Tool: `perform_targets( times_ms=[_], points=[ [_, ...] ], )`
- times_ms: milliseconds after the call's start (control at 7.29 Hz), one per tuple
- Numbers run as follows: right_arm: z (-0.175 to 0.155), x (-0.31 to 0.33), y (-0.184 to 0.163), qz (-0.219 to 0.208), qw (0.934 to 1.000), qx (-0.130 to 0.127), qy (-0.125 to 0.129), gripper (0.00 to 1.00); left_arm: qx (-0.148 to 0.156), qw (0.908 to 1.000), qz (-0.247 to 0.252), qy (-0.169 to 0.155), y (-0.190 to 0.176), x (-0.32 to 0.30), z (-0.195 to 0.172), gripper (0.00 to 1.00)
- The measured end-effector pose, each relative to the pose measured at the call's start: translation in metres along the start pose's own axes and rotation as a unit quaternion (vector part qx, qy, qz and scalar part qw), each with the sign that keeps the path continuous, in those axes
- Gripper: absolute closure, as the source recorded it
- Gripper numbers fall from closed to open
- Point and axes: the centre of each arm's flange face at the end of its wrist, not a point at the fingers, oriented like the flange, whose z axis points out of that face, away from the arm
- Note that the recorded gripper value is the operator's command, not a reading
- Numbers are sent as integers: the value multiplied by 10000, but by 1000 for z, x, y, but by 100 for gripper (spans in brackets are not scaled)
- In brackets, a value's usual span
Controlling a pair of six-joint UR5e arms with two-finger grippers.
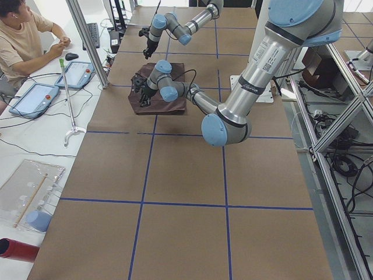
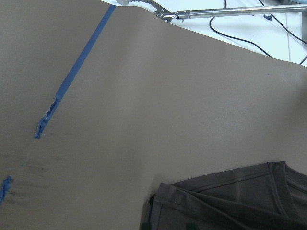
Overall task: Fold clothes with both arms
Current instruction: 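Lower the right gripper to the folded shirt's edge nearest it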
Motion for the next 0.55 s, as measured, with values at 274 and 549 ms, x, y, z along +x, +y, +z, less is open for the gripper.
perform_targets(
  times_ms=[274,549],
  points=[
    [-3,15,4,47,9987,-251,-431,56,43,9998,-4,210,-5,-1,-5,56],
    [-20,74,40,175,9954,-690,-643,54,52,9995,-14,315,-6,-4,-13,55]
  ],
)
